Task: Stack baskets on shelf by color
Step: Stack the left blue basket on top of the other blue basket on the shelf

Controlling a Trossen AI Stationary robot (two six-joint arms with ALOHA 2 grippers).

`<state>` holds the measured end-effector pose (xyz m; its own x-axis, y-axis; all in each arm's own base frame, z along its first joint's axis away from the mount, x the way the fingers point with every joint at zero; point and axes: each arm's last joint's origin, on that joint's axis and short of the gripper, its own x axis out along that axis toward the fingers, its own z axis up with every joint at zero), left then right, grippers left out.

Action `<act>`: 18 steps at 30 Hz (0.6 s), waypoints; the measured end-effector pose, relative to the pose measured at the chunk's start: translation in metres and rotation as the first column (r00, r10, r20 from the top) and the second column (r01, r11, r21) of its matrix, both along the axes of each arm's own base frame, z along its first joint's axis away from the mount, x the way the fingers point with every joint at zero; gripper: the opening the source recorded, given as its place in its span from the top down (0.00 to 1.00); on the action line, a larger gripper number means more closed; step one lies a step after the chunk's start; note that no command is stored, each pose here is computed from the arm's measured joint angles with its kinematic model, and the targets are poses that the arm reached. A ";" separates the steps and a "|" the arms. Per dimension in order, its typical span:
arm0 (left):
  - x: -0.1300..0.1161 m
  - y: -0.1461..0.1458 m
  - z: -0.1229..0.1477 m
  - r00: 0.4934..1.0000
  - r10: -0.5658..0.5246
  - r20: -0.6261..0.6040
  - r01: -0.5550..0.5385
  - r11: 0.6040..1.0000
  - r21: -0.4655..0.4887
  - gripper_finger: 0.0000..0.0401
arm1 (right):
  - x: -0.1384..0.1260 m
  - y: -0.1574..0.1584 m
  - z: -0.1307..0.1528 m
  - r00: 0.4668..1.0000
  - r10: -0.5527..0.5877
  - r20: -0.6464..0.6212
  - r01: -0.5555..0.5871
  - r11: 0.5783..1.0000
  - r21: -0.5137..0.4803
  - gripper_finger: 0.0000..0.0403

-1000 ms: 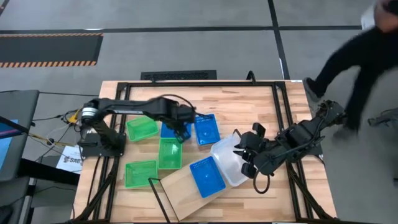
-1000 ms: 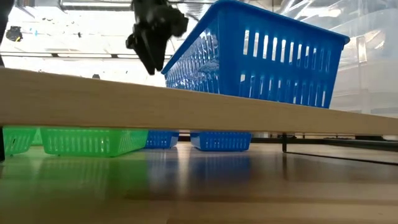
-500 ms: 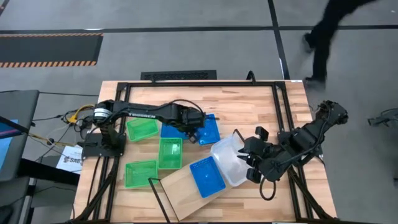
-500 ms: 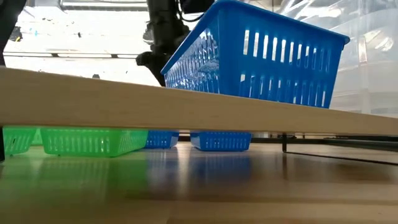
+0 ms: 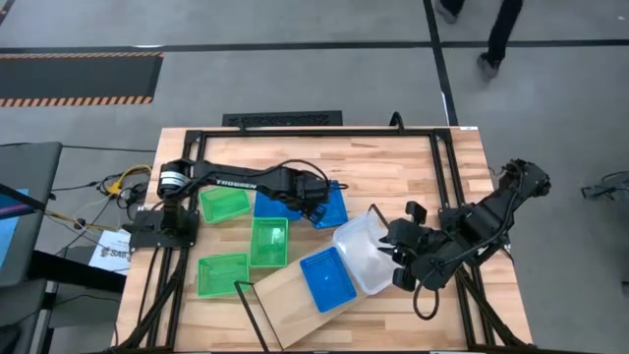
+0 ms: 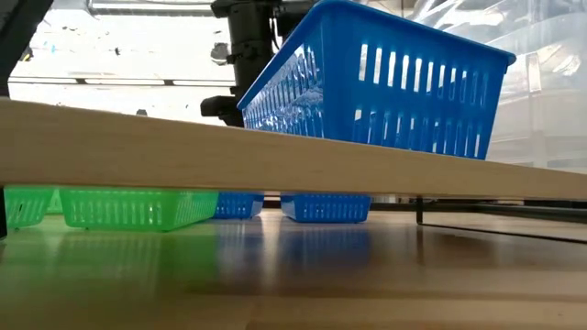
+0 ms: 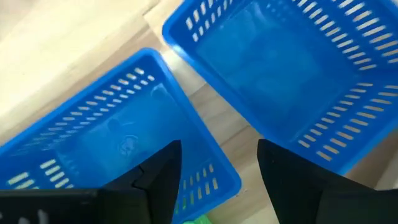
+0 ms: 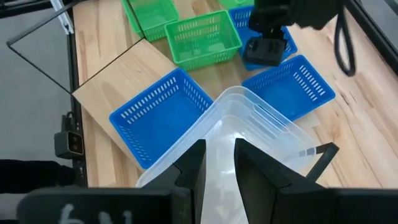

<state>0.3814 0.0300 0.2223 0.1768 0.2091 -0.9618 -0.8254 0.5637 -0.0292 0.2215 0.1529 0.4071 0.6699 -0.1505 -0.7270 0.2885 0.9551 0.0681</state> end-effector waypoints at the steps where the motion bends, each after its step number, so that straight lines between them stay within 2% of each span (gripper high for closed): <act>1: 0.000 0.000 -0.001 1.000 0.010 -0.004 -0.010 1.000 -0.001 0.51 | 0.000 0.000 0.000 1.000 0.000 -0.003 0.000 1.000 -0.002 0.74; 8: -0.004 0.001 -0.011 0.998 0.059 -0.011 -0.060 0.998 -0.015 0.51 | -0.001 -0.001 -0.001 1.000 0.000 -0.015 -0.001 1.000 -0.011 0.74; 18: -0.011 0.000 -0.036 0.993 0.119 -0.014 -0.119 0.992 -0.051 0.59 | -0.002 -0.001 -0.002 1.000 0.008 -0.028 -0.009 1.000 -0.022 0.74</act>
